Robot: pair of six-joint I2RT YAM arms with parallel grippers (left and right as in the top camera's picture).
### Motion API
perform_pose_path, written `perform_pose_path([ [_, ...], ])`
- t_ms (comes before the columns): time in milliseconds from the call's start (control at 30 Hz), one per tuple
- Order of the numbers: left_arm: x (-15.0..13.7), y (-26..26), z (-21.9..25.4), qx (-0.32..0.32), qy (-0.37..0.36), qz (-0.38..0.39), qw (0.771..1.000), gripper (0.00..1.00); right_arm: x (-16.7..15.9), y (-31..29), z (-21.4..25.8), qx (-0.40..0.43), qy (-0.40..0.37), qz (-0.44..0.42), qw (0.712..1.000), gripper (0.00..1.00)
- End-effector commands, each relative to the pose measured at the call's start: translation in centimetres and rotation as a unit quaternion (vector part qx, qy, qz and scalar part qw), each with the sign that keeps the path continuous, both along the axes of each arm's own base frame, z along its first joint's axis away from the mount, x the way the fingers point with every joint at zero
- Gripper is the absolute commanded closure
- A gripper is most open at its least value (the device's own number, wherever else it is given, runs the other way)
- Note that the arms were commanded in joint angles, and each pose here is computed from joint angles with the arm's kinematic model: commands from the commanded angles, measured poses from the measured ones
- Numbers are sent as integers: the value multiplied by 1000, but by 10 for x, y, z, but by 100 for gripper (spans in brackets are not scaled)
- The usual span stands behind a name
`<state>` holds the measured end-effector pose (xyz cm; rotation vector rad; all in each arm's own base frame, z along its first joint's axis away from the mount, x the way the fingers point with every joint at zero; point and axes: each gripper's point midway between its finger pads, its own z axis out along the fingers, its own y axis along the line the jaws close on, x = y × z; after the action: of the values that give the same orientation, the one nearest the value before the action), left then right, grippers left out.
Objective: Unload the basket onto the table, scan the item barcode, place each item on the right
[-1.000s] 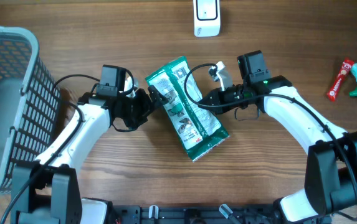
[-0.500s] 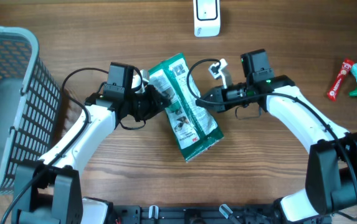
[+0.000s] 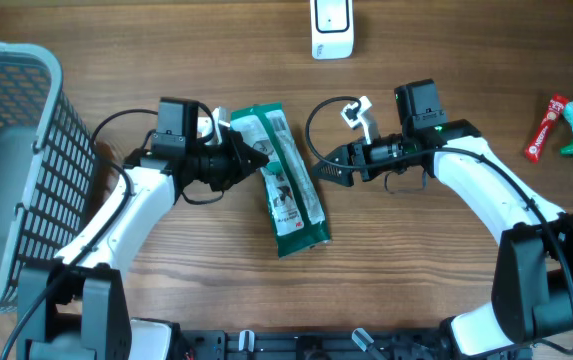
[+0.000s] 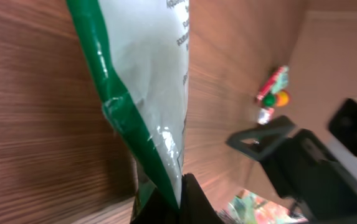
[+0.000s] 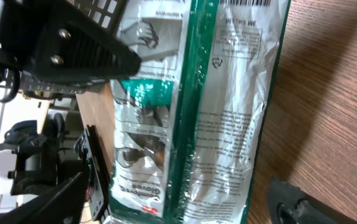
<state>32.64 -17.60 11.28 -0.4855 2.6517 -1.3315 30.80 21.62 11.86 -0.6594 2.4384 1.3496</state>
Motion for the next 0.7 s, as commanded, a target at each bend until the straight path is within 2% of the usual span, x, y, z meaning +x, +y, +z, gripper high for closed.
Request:
perform_pose_path([
  [0,-5,-13,25,-87,-16,-47,995,96,0,4,18,25,-48,30,998,0],
  [167,-5,-21,58,-160,-66,-94,980,96,-9,10,15,67,-32,46,996,1],
  [200,-6,-20,64,-176,-71,-103,976,96,-13,14,21,98,-36,58,993,0],
  [300,-7,-15,70,-193,-71,-107,973,96,-13,19,31,137,-56,75,986,0],
  [533,-12,-4,85,-237,-72,-119,962,96,1,14,15,84,-72,47,993,0],
  [667,-11,4,89,-246,-74,-115,960,96,4,14,15,82,-76,44,993,0],
])
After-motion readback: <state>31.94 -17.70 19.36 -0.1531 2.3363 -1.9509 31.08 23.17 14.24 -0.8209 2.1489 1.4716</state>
